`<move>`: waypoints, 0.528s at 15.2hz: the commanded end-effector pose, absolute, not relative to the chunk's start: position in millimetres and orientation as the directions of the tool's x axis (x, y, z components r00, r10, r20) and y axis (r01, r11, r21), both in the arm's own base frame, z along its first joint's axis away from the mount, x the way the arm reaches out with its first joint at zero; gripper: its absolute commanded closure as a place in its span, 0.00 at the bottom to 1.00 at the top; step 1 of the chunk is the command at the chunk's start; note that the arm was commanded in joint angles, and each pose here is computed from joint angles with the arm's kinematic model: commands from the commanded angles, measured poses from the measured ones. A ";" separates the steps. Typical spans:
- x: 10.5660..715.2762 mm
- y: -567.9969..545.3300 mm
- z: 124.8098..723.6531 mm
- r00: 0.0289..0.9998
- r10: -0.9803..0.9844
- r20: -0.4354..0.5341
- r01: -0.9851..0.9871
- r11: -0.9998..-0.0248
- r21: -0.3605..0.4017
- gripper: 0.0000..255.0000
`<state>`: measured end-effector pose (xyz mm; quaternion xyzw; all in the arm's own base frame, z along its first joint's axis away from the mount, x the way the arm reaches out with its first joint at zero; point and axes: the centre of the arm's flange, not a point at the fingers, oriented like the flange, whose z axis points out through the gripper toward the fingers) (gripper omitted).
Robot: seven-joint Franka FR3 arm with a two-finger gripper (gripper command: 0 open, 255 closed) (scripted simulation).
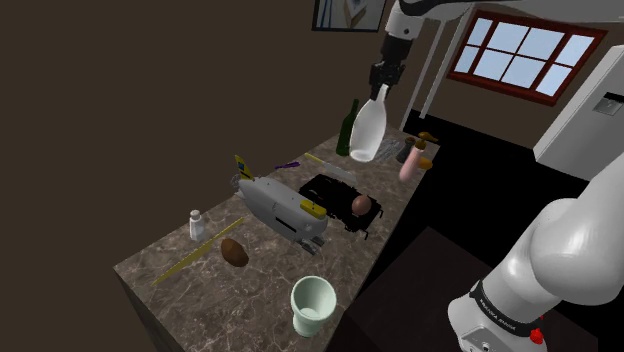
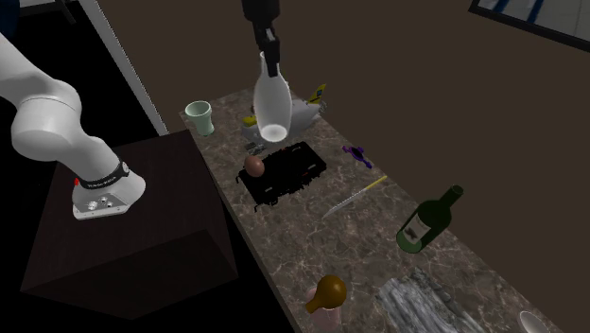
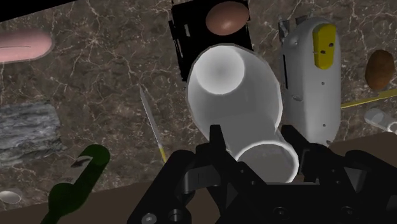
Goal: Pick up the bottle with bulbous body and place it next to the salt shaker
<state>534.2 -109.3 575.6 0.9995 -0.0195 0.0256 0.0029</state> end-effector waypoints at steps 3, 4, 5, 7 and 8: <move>535.0 -57.2 566.1 0.998 -0.040 0.052 -0.041 -0.999 0.005 1.00; 535.8 -44.2 563.9 0.998 -0.040 0.052 -0.041 -0.999 0.005 1.00; 536.5 -31.2 561.7 0.998 -0.040 0.052 -0.041 -0.999 0.005 1.00; 538.0 -5.2 557.2 0.998 -0.040 0.052 -0.041 -0.999 0.005 1.00; 538.7 7.8 555.0 0.998 -0.040 0.052 -0.041 -0.999 0.005 1.00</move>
